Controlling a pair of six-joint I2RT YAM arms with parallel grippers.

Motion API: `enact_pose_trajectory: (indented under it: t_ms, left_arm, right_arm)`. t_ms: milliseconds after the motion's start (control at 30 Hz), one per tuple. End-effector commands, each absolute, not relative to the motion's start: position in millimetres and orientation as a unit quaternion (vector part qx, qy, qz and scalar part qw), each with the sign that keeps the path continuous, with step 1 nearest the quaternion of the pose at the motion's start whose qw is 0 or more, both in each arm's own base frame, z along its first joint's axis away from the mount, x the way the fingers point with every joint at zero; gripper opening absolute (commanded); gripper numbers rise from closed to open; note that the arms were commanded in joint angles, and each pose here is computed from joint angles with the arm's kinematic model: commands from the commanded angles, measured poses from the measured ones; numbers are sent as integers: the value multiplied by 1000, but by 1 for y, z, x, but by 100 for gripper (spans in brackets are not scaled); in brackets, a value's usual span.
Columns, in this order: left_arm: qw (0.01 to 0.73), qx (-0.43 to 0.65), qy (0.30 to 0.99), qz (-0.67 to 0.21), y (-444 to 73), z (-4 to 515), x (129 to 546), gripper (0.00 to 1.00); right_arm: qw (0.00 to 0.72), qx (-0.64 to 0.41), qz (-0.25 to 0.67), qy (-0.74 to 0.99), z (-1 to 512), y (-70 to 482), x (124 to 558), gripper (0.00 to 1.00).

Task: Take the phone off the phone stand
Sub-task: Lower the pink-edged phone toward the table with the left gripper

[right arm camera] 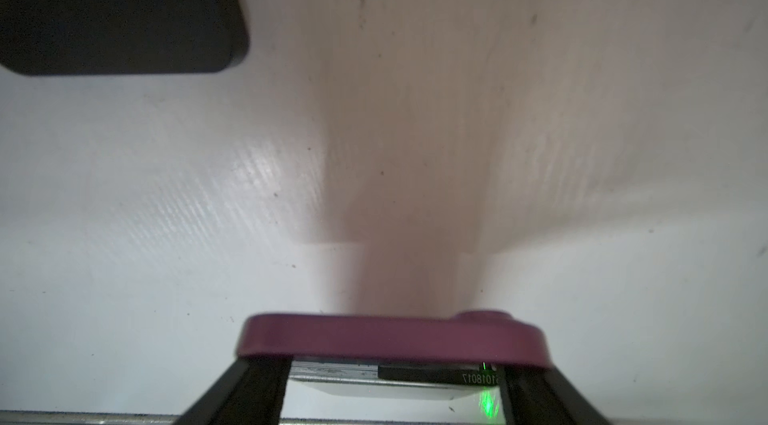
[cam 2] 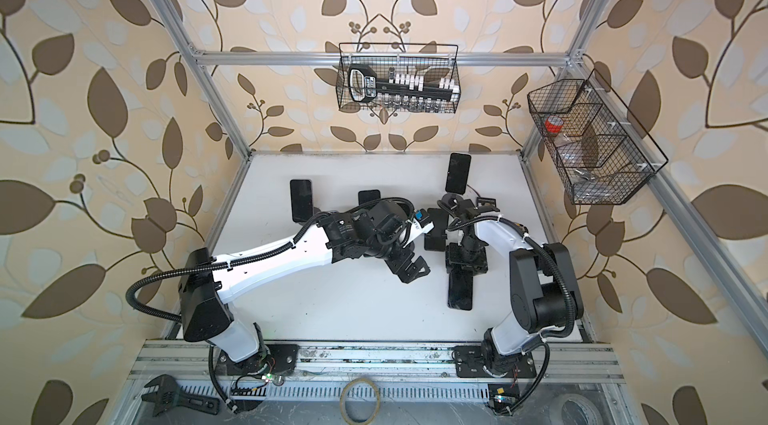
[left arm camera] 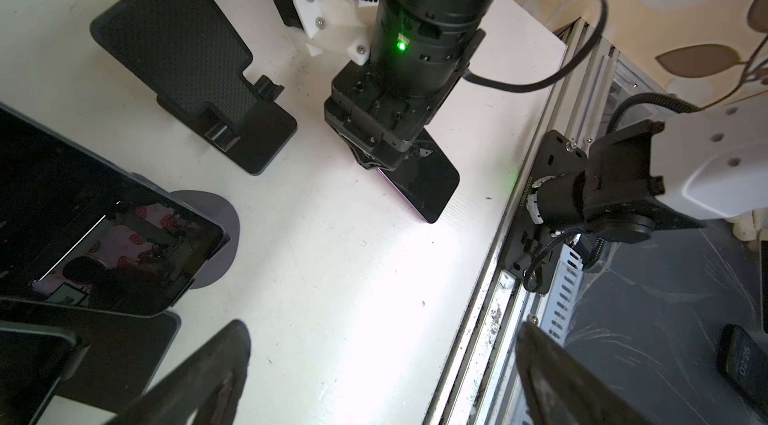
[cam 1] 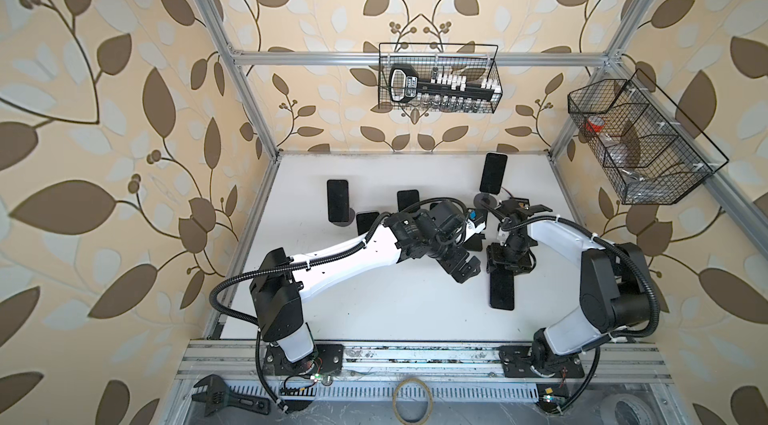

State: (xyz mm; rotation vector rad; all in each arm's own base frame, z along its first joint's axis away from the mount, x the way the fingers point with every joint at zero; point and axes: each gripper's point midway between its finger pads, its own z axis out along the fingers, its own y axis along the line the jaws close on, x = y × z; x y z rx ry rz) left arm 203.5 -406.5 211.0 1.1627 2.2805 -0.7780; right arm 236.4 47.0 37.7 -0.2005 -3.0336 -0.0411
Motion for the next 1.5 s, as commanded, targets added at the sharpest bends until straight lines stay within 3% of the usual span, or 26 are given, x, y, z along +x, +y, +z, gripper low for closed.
enact_pose_trajectory:
  t_ms: [0,1467]
  left_arm:
    - [243,432,822,-280,-410,224,205,99]
    - [256,429,816,-291,-424,236,216,99]
  right_arm:
    - [53,-53,-10,-997,37,46,244,51]
    - [61,-76,21,-995,15,15,261,54]
